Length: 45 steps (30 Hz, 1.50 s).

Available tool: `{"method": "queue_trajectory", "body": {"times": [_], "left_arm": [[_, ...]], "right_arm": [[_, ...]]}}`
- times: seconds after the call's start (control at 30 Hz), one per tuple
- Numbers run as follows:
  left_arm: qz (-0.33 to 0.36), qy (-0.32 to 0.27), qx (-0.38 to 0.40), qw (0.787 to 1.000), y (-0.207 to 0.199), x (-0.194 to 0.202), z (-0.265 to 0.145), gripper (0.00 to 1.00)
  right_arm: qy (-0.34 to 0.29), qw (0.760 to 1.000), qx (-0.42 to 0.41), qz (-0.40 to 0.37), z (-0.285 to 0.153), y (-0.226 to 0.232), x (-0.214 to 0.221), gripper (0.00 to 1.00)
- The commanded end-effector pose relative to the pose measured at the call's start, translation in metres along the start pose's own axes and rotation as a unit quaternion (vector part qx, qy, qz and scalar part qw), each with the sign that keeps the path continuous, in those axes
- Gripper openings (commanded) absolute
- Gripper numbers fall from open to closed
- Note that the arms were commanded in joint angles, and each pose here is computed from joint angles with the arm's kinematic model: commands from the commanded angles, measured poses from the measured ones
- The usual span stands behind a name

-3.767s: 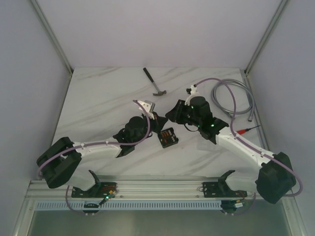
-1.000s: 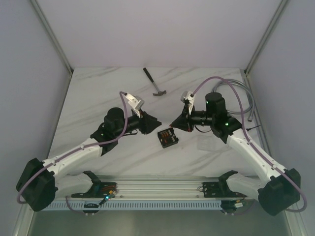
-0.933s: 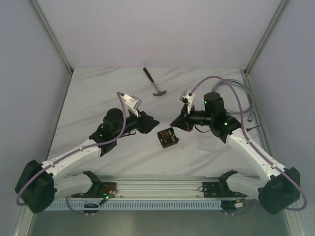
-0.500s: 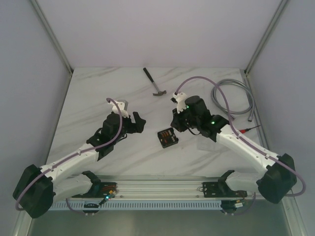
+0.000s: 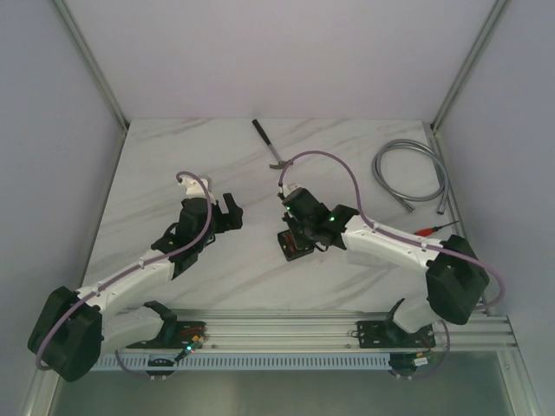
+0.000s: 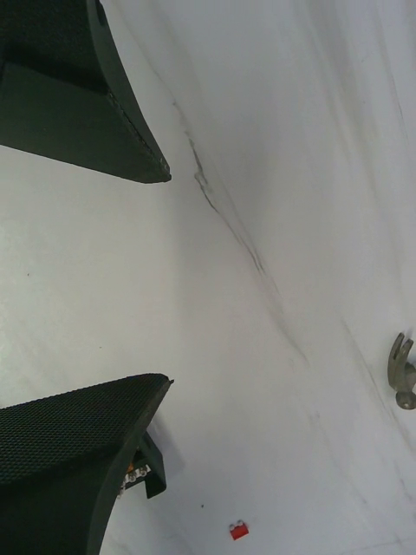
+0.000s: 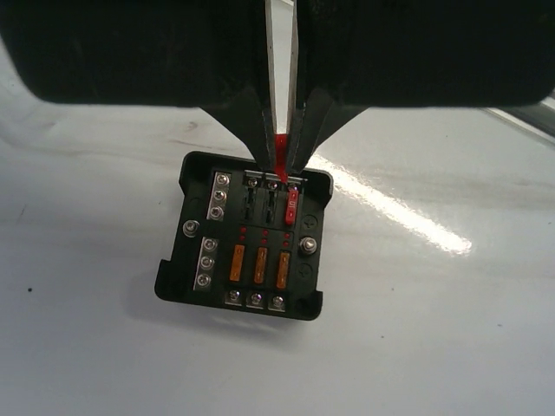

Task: Snap on the fuse box
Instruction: Install the fuse at the fuse box base.

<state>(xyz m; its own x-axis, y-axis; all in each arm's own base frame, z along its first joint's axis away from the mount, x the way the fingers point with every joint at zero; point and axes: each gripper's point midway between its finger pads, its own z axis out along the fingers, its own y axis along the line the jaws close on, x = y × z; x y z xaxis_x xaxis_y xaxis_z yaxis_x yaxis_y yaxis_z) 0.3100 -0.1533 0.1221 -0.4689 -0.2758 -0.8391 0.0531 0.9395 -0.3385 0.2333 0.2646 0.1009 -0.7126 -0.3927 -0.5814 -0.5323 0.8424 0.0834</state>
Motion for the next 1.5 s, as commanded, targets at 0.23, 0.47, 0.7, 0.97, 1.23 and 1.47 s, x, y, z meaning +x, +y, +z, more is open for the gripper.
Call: {"method": "queue_trajectory", "body": {"times": [0.23,0.47,0.7,0.97,1.23,1.47], "left_arm": [[-0.002,0.009,-0.032,0.999,0.014,0.006,0.001,1.0],[-0.003,0.01,-0.035,0.999,0.015,0.006,0.001,1.0],[-0.003,0.013,-0.035,0.999,0.015,0.007,0.002,1.0],[-0.004,0.013,-0.035,0.999,0.015,0.007,0.002,1.0],[-0.004,0.014,-0.034,0.999,0.015,0.007,0.002,1.0],[-0.005,0.013,-0.033,0.999,0.014,0.007,0.001,1.0]], "right_arm": [[0.032,0.997,0.067,0.024,0.025,-0.007,0.008,0.0],[0.035,0.996,0.073,0.022,0.034,-0.004,0.008,0.0],[0.039,0.996,0.075,0.019,0.038,-0.001,0.01,0.0],[0.049,0.995,0.085,0.013,0.041,-0.004,0.016,0.0],[0.054,0.994,0.091,0.006,0.044,-0.005,0.018,0.0],[0.045,0.995,0.087,0.006,0.036,-0.003,0.012,0.0]]}}
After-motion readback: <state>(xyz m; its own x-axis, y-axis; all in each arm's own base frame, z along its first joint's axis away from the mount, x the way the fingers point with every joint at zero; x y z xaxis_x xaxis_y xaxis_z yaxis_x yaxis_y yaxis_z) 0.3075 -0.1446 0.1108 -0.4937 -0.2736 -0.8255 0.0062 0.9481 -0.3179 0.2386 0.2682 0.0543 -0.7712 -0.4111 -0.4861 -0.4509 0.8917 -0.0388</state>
